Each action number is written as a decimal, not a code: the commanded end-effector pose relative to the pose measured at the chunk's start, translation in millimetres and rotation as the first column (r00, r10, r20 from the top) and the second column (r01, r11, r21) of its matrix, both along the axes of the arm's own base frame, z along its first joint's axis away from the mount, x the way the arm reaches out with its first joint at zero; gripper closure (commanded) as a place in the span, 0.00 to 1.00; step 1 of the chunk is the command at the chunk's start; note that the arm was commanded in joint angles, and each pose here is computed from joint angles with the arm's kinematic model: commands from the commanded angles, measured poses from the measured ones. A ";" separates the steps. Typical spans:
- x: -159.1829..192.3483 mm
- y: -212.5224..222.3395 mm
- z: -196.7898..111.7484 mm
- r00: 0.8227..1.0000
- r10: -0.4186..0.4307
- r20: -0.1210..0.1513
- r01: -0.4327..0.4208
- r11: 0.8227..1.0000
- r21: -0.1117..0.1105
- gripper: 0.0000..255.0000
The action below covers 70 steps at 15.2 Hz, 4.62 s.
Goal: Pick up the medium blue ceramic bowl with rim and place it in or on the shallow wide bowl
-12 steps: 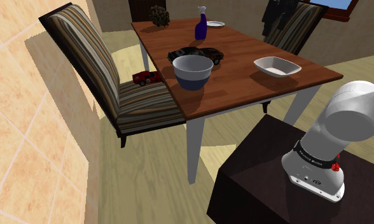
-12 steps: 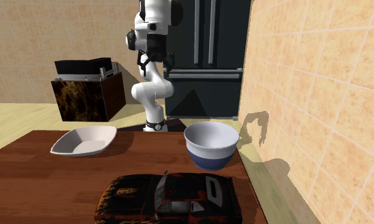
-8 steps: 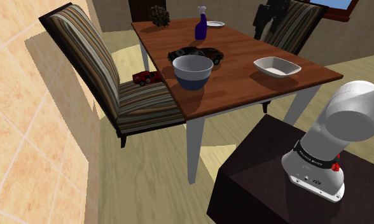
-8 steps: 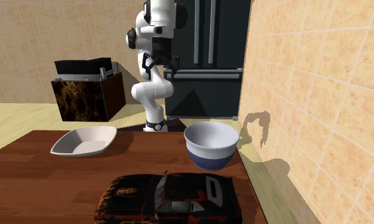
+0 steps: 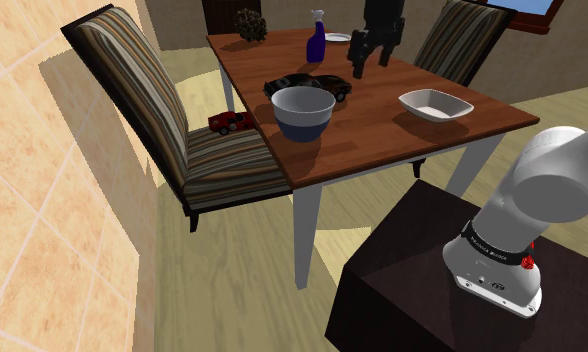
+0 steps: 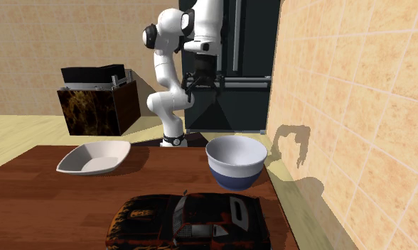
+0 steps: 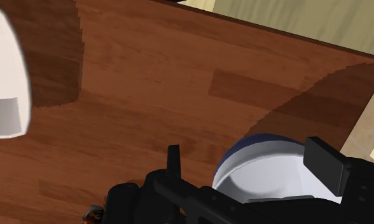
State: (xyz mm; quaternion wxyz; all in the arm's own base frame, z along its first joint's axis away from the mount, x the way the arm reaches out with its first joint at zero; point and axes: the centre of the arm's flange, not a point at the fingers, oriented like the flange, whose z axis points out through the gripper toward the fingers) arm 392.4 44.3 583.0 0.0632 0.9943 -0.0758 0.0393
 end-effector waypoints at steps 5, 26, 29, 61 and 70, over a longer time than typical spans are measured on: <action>57.9 49.4 -32.3 1.000 0.001 0.004 -0.001 1.000 -0.024 0.00; 183.4 139.7 -142.9 1.000 0.004 0.011 -0.003 0.997 -0.078 0.00; 183.4 139.7 -142.9 1.000 0.004 0.011 -0.003 0.997 -0.078 0.00; 183.4 139.7 -47.8 1.000 0.004 0.011 -0.003 0.997 -0.078 1.00; 162.6 106.0 -17.0 1.000 0.004 0.011 -0.003 0.997 -0.078 1.00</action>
